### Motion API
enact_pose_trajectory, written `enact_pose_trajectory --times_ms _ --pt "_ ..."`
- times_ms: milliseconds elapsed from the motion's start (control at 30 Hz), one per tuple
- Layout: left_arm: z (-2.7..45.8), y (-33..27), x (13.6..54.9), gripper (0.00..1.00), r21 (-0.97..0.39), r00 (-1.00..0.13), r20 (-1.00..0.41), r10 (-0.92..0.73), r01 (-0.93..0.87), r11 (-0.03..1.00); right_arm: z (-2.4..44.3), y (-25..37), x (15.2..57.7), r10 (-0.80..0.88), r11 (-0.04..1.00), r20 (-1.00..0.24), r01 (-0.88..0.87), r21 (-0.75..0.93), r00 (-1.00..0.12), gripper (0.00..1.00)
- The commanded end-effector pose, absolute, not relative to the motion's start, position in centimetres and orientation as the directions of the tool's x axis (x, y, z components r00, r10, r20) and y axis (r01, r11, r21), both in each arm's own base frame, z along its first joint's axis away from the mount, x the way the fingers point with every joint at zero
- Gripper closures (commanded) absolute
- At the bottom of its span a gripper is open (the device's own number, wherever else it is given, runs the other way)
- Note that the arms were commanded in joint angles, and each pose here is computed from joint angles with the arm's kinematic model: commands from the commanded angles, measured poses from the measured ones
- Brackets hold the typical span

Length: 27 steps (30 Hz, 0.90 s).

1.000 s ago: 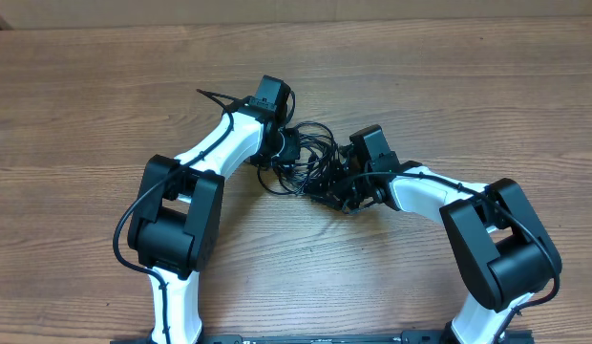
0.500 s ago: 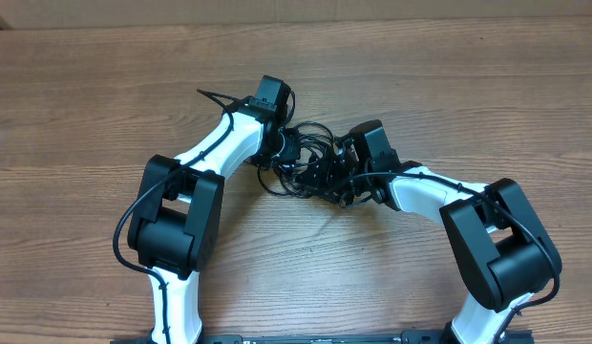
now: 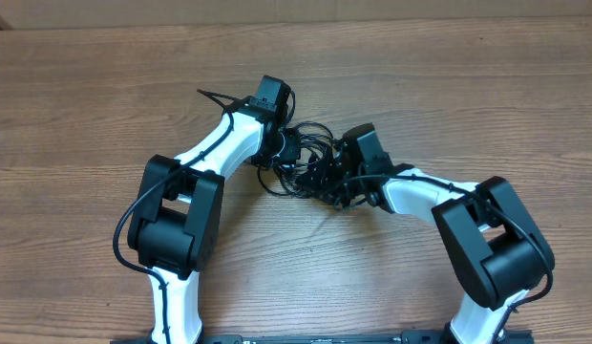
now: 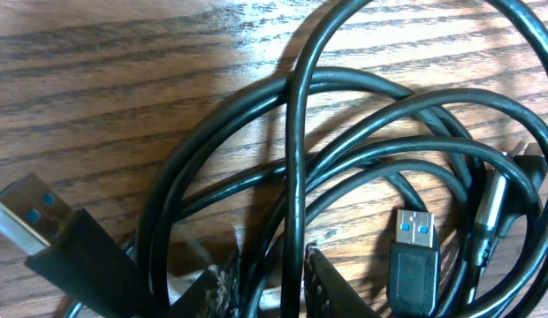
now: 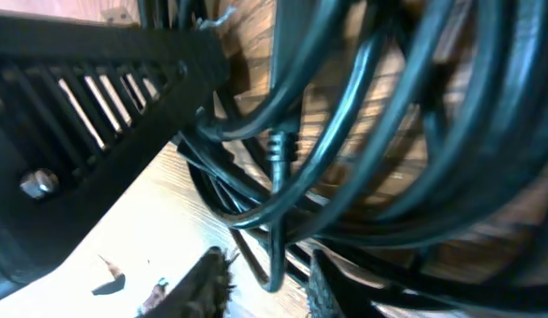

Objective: Untangle cables

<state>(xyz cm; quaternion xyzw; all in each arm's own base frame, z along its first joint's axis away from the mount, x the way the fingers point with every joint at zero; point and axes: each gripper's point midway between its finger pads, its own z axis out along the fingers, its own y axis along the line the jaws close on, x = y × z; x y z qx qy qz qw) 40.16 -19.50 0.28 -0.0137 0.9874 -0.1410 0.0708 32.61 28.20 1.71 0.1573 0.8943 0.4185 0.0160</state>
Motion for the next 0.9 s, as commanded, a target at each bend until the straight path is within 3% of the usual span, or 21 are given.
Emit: enact_pose_trajectory --times_ms 0,167,867 --pt "-3.4 -19.0 38.0 0.74 -0.236 -0.999 -0.041 -0.028 -0.017 0.971 0.7 28.0 32.8 0.33 0.626 0.083 0.284 0.726 -0.94 0.76" --pt "-3.4 -19.0 38.0 0.77 -0.236 -0.999 -0.042 -0.028 -0.017 0.972 0.7 28.0 32.8 0.333 0.625 0.082 0.285 0.726 -0.939 0.96" --pt "-3.5 -18.7 38.3 0.79 -0.219 -0.998 -0.058 -0.031 -0.017 0.975 3.2 30.9 27.7 0.1 0.521 0.304 0.31 0.795 -0.947 0.96"
